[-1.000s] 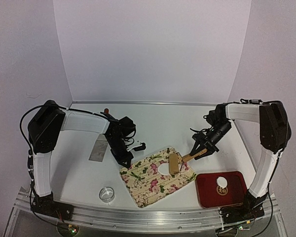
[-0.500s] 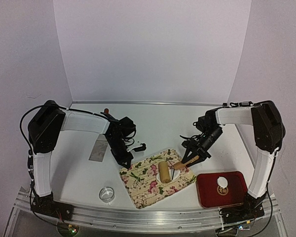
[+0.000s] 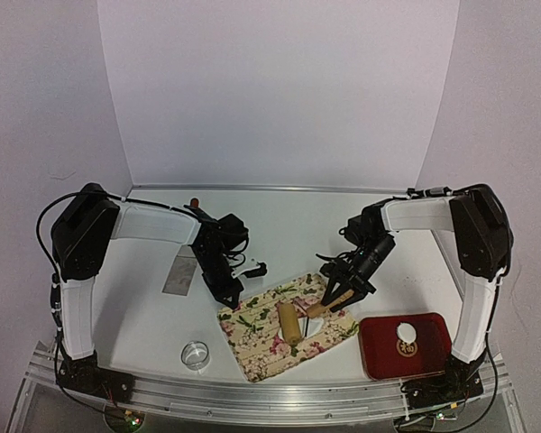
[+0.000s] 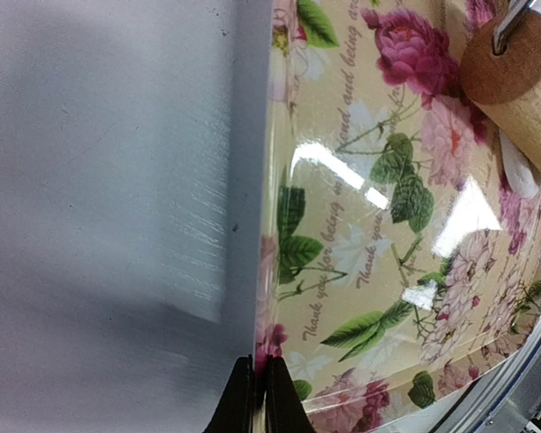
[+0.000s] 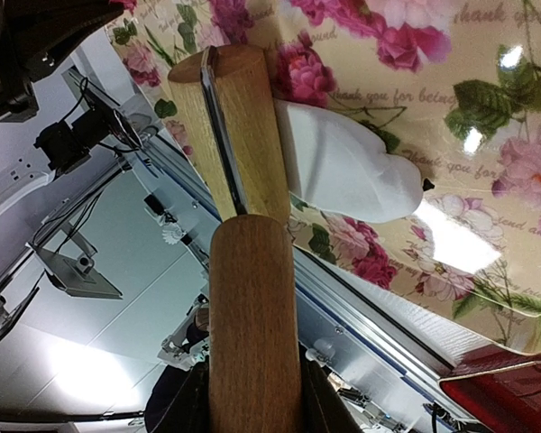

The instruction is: Roll out the dumpling wrappers from the dough

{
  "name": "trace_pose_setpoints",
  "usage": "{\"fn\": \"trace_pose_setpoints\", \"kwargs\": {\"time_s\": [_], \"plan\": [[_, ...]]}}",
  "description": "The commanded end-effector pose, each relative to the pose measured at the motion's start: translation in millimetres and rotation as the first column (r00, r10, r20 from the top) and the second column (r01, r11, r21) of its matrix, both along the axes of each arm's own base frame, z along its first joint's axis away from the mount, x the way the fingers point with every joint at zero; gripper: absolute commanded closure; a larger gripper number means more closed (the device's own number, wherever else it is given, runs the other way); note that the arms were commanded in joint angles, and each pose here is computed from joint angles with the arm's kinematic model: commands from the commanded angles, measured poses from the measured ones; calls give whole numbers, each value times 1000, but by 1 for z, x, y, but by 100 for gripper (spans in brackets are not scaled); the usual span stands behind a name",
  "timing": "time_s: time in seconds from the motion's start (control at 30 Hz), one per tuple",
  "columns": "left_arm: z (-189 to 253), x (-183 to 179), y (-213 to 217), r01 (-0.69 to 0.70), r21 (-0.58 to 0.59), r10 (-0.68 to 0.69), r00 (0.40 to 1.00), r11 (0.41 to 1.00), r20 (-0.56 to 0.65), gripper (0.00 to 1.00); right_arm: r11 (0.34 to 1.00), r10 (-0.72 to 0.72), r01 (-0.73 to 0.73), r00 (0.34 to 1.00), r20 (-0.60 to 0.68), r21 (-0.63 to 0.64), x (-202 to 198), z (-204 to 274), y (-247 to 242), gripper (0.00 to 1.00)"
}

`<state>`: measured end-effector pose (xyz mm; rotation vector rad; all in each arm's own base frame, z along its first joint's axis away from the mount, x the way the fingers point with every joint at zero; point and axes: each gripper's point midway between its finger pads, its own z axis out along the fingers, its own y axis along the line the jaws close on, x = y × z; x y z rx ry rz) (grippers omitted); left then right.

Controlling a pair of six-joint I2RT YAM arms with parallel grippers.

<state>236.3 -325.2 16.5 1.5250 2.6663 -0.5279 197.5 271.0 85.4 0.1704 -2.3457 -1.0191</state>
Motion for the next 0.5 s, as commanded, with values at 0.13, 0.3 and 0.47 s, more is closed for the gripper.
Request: {"fn": "trace_pose_setpoints", "kwargs": {"time_s": [0.13,0.3,0.47], "plan": [[-15,10,6,-53,65,51,998,996,30,100,823,164,-122,986,25,-555,-22,-79,-60,100],[-16,9,6,-51,71,49,999,996,22,100,762,202,-113,977,68,-638,-18,-86,-66,100],[-17,9,5,-52,73,51,999,996,11,100,721,239,-100,965,110,-686,-15,-87,-66,100]]}}
